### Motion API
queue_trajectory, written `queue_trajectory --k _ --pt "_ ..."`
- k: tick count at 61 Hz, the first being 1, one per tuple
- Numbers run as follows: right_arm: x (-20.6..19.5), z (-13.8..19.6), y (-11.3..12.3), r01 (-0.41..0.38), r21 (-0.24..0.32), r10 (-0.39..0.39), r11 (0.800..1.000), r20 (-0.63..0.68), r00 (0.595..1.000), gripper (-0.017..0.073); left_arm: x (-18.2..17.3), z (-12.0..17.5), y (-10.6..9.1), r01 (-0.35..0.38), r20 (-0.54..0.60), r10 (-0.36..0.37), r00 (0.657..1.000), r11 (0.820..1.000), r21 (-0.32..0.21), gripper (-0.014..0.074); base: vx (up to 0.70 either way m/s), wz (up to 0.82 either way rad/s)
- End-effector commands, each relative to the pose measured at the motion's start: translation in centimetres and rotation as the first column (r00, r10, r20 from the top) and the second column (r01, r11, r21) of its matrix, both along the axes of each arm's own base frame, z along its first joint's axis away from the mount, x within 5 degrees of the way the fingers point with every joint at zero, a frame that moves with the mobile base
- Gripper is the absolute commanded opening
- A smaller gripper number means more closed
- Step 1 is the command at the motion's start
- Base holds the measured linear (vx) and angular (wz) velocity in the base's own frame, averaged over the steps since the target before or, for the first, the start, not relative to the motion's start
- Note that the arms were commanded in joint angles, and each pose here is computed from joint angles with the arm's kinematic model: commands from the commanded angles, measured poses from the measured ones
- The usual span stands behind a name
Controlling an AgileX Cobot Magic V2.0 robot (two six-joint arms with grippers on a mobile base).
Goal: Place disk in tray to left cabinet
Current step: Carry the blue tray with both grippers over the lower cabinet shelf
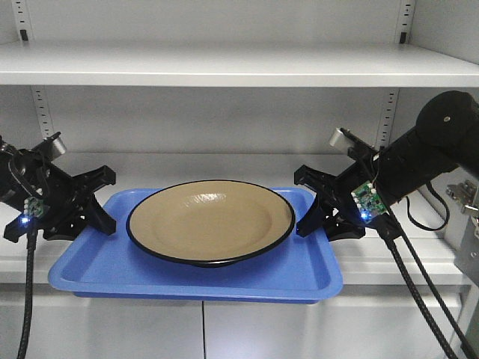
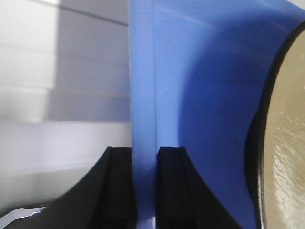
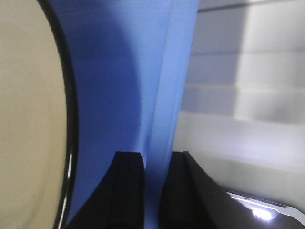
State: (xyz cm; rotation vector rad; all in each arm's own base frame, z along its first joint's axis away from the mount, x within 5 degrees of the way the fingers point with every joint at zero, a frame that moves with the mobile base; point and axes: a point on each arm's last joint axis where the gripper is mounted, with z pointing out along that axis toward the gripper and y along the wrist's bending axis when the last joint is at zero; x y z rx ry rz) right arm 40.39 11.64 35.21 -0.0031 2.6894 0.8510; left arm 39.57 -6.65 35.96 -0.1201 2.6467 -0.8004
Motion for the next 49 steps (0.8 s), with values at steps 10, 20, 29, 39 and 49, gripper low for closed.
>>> queue_trajectory --k 10,20,29,39,49 --pt "-2.34 5.29 2.8 -0.079 0.269 0.054 0.96 0.099 0.994 0.0008 -2.43 4.91 -3.32 0.086 0.069 -0.07 0.995 0.959 -0.269 0.0 0.15 -0.01" --pt "-2.33 5.29 2.8 -0.078 0.269 0.053 0.96 0.1 0.994 0.0008 -2.43 4.91 -3.32 0.086 0.069 -0.07 0.995 0.959 -0.269 0.0 0.13 -0.01" --pt "-2.32 5.29 2.8 -0.078 0.269 0.052 0.96 0.101 0.994 0.0008 -2.43 4.91 -3.32 0.086 0.069 -0.07 0.995 0.959 -0.269 0.0 0.11 -0.01" --pt "-2.32 5.29 2.8 -0.078 0.269 0.052 0.96 0.101 0.994 0.0008 -2.43 4.91 -3.32 0.086 0.069 -0.07 0.995 0.959 -0.269 0.0 0.07 -0.01" --pt "-2.32 5.29 2.8 -0.078 0.269 0.052 0.96 0.101 0.994 0.0008 -2.43 4.91 -3.32 0.086 0.069 -0.07 0.995 0.959 -0.269 0.0 0.04 -0.01"
